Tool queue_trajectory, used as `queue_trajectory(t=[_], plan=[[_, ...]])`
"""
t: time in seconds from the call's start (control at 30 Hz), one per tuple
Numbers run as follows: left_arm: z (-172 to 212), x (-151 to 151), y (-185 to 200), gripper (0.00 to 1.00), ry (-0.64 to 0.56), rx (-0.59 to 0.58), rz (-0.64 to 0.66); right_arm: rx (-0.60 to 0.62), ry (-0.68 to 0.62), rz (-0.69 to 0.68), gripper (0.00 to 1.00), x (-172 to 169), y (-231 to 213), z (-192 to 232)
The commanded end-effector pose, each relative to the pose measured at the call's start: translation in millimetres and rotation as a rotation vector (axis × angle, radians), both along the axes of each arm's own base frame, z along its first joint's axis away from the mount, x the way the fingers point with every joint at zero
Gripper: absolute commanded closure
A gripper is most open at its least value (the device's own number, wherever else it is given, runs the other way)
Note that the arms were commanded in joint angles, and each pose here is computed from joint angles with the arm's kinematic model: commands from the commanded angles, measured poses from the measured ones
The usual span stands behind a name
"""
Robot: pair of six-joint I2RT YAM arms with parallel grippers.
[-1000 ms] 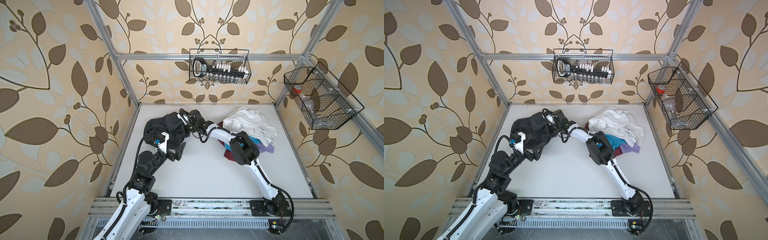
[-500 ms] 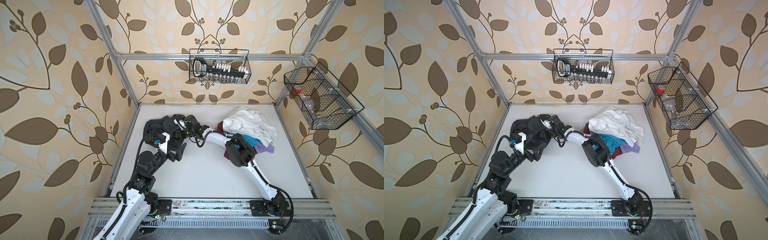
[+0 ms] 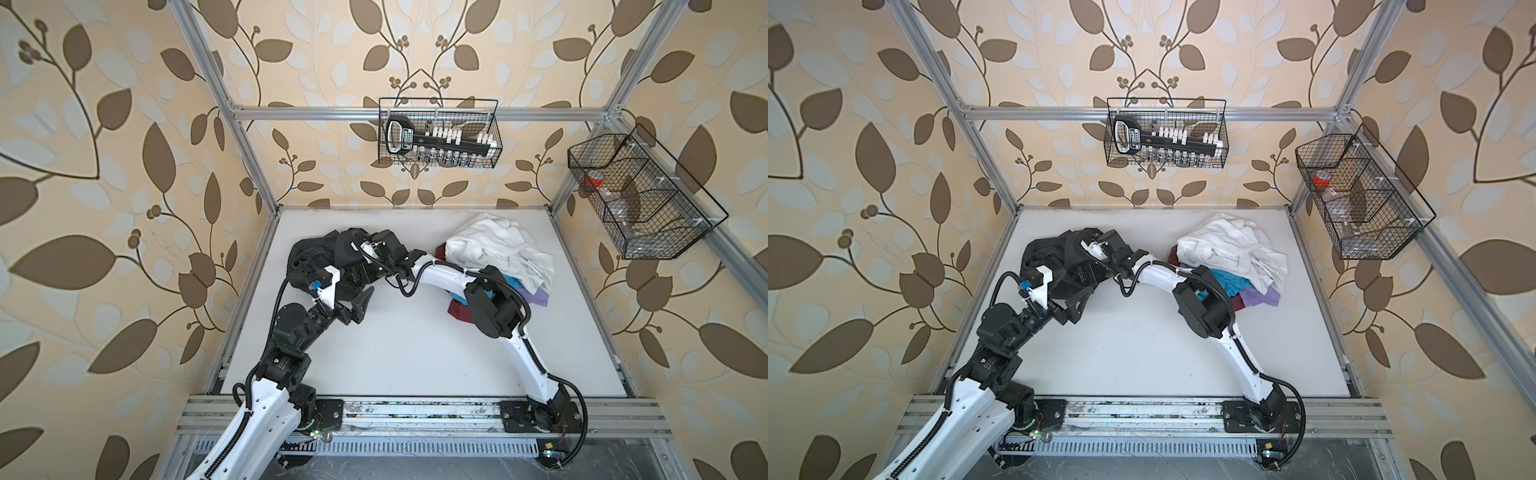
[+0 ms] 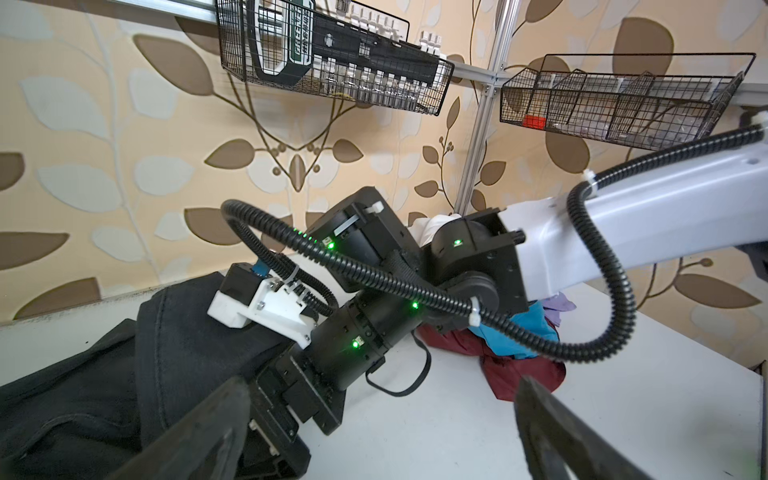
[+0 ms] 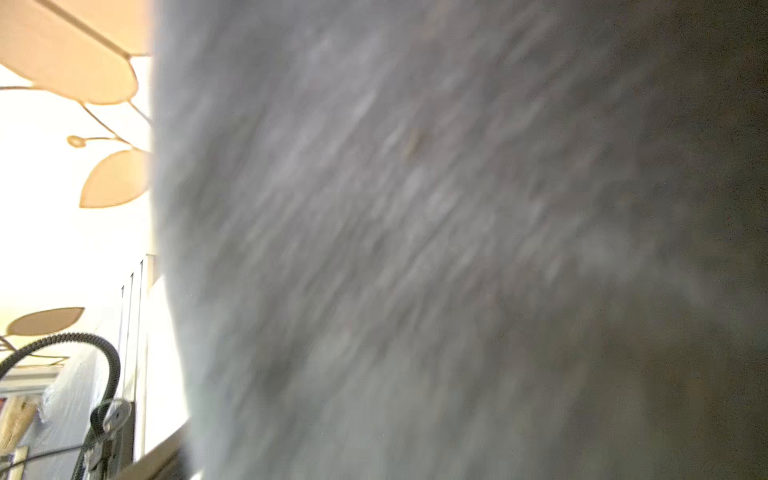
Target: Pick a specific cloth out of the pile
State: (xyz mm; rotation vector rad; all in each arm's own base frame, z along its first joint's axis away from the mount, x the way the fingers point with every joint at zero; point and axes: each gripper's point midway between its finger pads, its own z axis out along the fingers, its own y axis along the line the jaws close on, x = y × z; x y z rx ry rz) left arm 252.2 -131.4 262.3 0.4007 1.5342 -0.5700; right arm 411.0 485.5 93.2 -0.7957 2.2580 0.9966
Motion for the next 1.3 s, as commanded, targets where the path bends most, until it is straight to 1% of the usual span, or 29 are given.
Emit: queue_trajectory(t=[0.0, 0.13, 0.23, 0.37, 0.47, 0.5, 0.6, 0.67, 0.73, 0.8, 0.9, 1.0, 1.07, 1.17, 1.27], plan=[[10, -6, -7, 0.01, -0.051, -0.001, -0.039, -0.03, -0.088, -0.027, 0.0, 1, -16, 35], [11, -6, -8, 0.01, -0.049, 0.001, -0.043, -0.085, -0.137, -0.059, 0.0, 0, -37, 52], [11, -7, -9, 0.01, -0.049, 0.001, -0.052, -0.117, -0.147, -0.095, 0.0, 2, -58, 60], [11, -7, -12, 0.01, -0.045, 0.003, -0.066, -0.128, -0.161, -0.149, 0.0, 2, -88, 82], [9, -8, -15, 0.01, -0.036, 0.006, -0.082, -0.143, -0.2, -0.186, 0.01, -8, -111, 102], [9, -7, -16, 0.01, -0.033, 0.006, -0.087, -0.153, -0.21, -0.227, 0.0, -3, -131, 107], [7, -6, -18, 0.01, -0.023, 0.014, -0.098, -0.154, -0.245, -0.307, 0.0, -6, -175, 129], [6, -5, -19, 0.01, -0.016, 0.021, -0.102, -0.17, -0.258, -0.379, 0.0, -6, -209, 135], [1, -1, -19, 0.01, 0.003, 0.031, -0.093, -0.184, -0.28, -0.473, 0.0, -8, -252, 146], [-6, 7, -17, 0.01, 0.04, 0.042, -0.068, -0.211, -0.312, -0.584, 0.0, -10, -297, 153], [-27, 24, -16, 0.01, 0.14, 0.084, -0.033, -0.266, -0.4, -0.794, 0.0, -19, -367, 162], [-50, 44, -13, 0.01, 0.255, 0.132, 0.017, -0.257, -0.478, -0.936, 0.0, -32, -417, 163], [-62, 54, -9, 0.01, 0.308, 0.151, 0.042, -0.289, -0.55, -1.016, 0.0, -41, -441, 162], [-83, 72, 2, 0.01, 0.398, 0.129, 0.078, -0.324, -0.661, -1.103, 0.0, -51, -466, 157], [-103, 93, 31, 0.01, 0.474, 0.075, 0.18, -0.358, -0.724, -1.144, 0.01, -53, -483, 138]])
